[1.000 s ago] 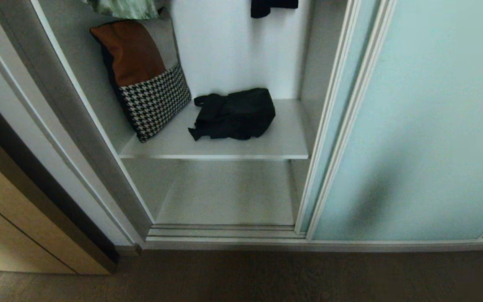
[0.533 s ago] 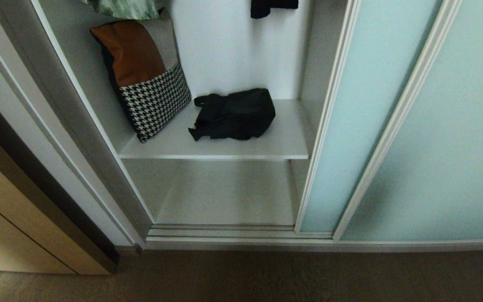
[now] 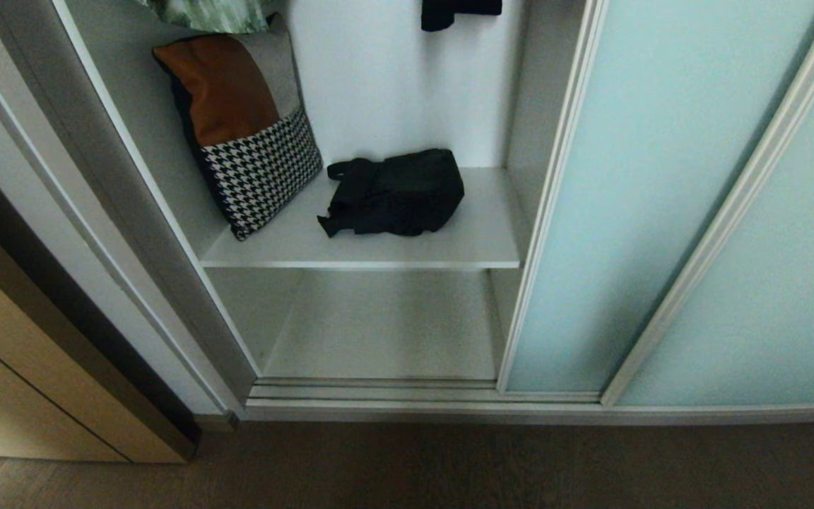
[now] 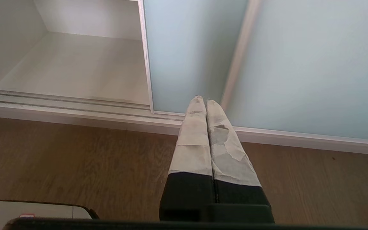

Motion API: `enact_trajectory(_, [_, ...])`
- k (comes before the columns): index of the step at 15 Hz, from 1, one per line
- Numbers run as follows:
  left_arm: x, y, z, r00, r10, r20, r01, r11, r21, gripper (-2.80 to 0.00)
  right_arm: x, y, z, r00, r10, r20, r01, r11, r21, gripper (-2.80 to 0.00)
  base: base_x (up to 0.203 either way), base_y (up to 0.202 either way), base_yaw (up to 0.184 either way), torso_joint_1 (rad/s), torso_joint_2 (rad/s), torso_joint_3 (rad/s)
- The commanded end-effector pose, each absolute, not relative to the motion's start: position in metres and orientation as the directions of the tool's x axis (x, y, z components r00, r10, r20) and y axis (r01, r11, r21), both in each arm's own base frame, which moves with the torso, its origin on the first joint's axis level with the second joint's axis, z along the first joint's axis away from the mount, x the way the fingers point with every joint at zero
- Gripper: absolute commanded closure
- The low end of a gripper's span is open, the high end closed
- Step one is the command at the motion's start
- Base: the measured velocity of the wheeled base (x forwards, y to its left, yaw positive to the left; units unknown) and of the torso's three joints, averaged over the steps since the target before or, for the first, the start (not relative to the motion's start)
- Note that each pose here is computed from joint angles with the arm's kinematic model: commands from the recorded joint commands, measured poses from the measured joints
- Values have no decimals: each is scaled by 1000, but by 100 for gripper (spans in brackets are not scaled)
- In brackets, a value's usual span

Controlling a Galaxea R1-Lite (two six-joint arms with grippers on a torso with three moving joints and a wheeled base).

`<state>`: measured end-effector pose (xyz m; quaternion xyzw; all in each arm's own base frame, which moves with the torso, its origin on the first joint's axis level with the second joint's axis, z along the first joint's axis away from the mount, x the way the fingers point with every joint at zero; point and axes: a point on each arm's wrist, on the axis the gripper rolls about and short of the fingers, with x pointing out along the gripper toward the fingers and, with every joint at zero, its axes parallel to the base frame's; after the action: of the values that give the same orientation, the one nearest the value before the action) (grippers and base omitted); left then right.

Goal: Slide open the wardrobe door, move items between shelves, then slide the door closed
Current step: Open the door

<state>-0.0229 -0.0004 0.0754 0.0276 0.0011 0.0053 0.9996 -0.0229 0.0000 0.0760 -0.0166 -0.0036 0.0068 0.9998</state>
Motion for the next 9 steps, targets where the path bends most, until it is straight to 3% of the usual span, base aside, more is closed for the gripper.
enact_trajectory(1, [-23,0,75,1000,11,-8,-10,999,44,0,-23,0,76,1000,15,9,-15,999,-34,0,0,0,0,0,0,0])
enact_trajectory(9, [-22,0,75,1000,12,-9,-12,999,44,0,-23,0,76,1000,15,9,-15,999,-34,0,0,0,0,0,0,0])
